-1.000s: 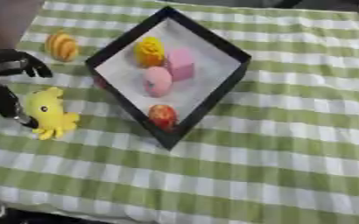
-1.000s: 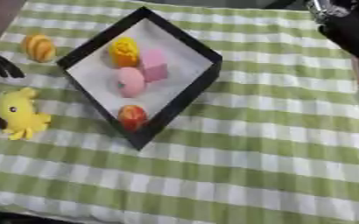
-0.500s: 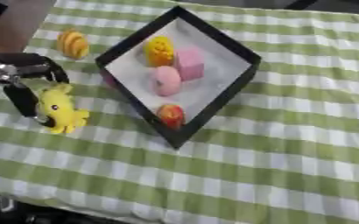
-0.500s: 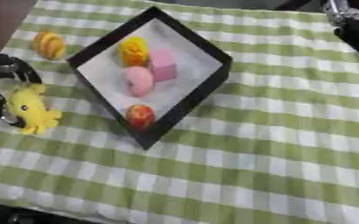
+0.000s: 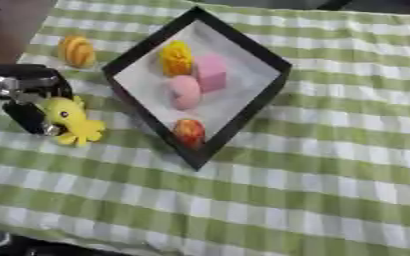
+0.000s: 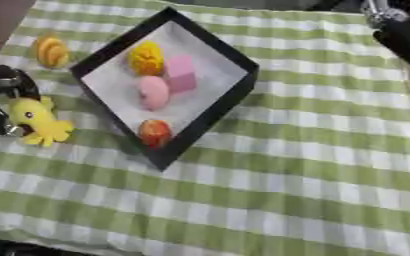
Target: Pick up objects on the table and place them in the box.
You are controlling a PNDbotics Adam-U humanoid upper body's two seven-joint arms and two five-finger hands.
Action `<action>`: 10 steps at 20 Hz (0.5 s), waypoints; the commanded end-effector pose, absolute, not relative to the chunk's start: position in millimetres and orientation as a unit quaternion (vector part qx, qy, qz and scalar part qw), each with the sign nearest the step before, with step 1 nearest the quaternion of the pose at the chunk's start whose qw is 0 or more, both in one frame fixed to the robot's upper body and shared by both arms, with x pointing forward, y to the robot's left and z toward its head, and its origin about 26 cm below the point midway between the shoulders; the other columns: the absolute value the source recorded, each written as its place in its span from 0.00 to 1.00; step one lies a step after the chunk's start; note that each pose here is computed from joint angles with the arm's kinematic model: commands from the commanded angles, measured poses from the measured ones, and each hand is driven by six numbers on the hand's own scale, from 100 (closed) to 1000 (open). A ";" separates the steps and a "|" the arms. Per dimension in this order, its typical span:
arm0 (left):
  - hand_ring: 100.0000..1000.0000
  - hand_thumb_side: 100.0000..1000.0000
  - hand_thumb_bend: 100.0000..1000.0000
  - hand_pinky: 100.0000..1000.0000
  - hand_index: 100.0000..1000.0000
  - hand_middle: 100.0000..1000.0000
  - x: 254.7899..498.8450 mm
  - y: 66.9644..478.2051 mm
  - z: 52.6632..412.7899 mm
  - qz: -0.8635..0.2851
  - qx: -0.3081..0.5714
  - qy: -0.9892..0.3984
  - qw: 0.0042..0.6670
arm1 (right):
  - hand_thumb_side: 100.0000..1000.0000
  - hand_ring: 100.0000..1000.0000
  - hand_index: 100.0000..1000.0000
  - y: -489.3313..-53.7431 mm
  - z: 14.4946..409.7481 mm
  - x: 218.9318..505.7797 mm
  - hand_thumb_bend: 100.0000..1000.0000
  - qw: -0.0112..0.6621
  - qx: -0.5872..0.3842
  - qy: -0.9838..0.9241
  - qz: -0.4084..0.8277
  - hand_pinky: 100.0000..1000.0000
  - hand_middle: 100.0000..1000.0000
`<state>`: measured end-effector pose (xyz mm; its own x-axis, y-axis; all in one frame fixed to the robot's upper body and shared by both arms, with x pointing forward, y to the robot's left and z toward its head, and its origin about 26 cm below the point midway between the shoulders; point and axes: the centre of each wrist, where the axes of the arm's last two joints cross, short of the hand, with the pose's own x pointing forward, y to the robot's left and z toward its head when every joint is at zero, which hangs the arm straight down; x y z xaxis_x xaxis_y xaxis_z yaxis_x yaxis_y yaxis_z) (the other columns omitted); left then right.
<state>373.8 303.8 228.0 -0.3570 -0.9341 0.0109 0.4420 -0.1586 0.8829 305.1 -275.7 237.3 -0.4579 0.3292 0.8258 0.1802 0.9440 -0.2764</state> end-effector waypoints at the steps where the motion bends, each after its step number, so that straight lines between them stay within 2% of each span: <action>1: 0.69 0.00 0.11 0.72 0.58 0.58 355.1 297.3 272.9 -0.694 0.322 -0.457 0.454 | 0.28 0.73 0.77 -276.7 247.2 301.4 0.26 0.484 -0.153 -0.858 0.077 0.88 0.66; 5: 0.69 0.00 0.11 0.72 0.58 0.58 342.7 266.1 315.4 -0.674 0.345 -0.518 0.398 | 0.28 0.73 0.77 -276.3 247.8 301.5 0.26 0.483 -0.152 -0.859 0.078 0.88 0.66; 10: 0.68 0.00 0.12 0.72 0.58 0.58 364.4 216.9 341.3 -0.662 0.346 -0.565 0.350 | 0.28 0.73 0.77 -272.1 250.5 302.5 0.26 0.480 -0.142 -0.862 0.081 0.88 0.66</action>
